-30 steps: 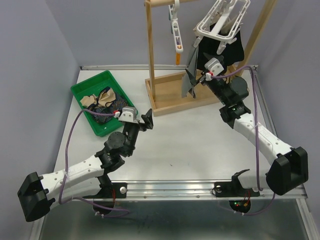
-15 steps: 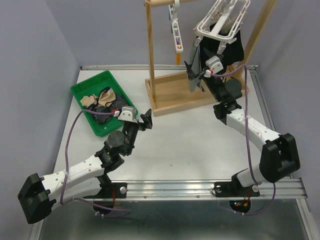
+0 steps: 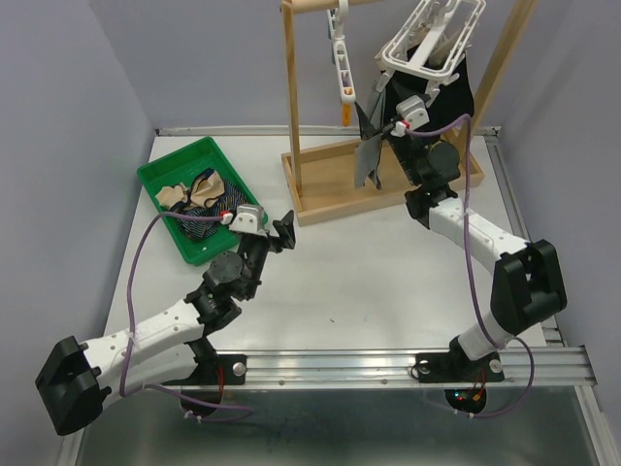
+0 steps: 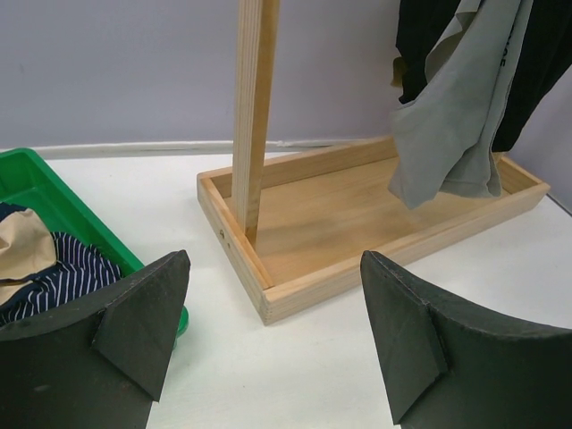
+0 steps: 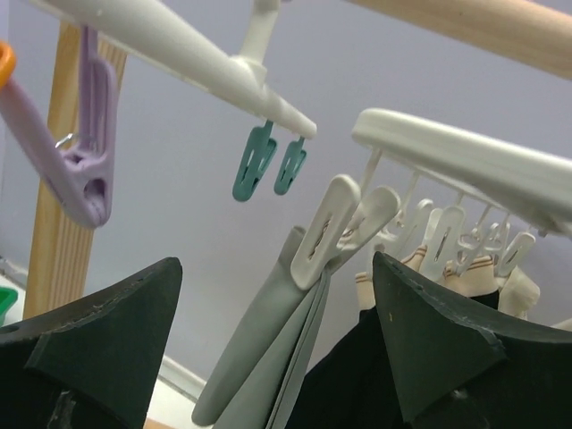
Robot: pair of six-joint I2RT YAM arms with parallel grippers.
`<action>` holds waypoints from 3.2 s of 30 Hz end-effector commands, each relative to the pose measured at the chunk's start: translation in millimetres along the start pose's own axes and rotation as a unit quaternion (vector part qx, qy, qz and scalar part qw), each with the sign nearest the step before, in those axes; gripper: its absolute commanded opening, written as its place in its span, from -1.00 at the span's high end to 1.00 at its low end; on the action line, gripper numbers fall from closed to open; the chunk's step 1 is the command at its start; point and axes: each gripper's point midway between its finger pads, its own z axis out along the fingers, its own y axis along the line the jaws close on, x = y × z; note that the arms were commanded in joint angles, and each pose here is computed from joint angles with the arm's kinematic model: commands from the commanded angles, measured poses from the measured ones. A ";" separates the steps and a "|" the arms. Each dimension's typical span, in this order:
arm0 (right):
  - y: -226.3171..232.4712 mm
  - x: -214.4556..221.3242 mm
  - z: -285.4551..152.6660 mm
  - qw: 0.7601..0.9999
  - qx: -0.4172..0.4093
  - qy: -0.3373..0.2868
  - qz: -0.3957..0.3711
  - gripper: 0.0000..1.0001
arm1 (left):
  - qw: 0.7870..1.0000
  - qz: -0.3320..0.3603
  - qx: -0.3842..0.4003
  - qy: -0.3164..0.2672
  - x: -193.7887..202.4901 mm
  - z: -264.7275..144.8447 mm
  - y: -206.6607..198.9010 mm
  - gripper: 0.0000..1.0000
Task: Remove the underwear clipped to the hanger
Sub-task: Remove the underwear from the hanger.
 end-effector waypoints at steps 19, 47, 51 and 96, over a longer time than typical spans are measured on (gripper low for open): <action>-39.0 -64.5 35.1 0.989 0.081 -0.115 0.037 -0.65 | 1.000 -0.009 0.001 -0.026 -22.2 13.2 0.0 -0.78; -25.8 -63.3 36.3 0.991 0.039 -0.121 0.031 -0.34 | 1.000 -0.017 0.008 -0.020 -18.4 11.1 -0.4 -0.77; -20.9 -60.7 26.8 0.993 0.028 -0.113 0.025 -0.63 | 0.999 -0.029 0.026 -0.014 -13.1 15.8 -9.6 -0.77; -11.9 134.2 -313.2 0.779 -0.103 0.617 0.027 -1.00 | 0.971 -0.177 0.126 0.099 54.4 41.7 -75.8 -0.98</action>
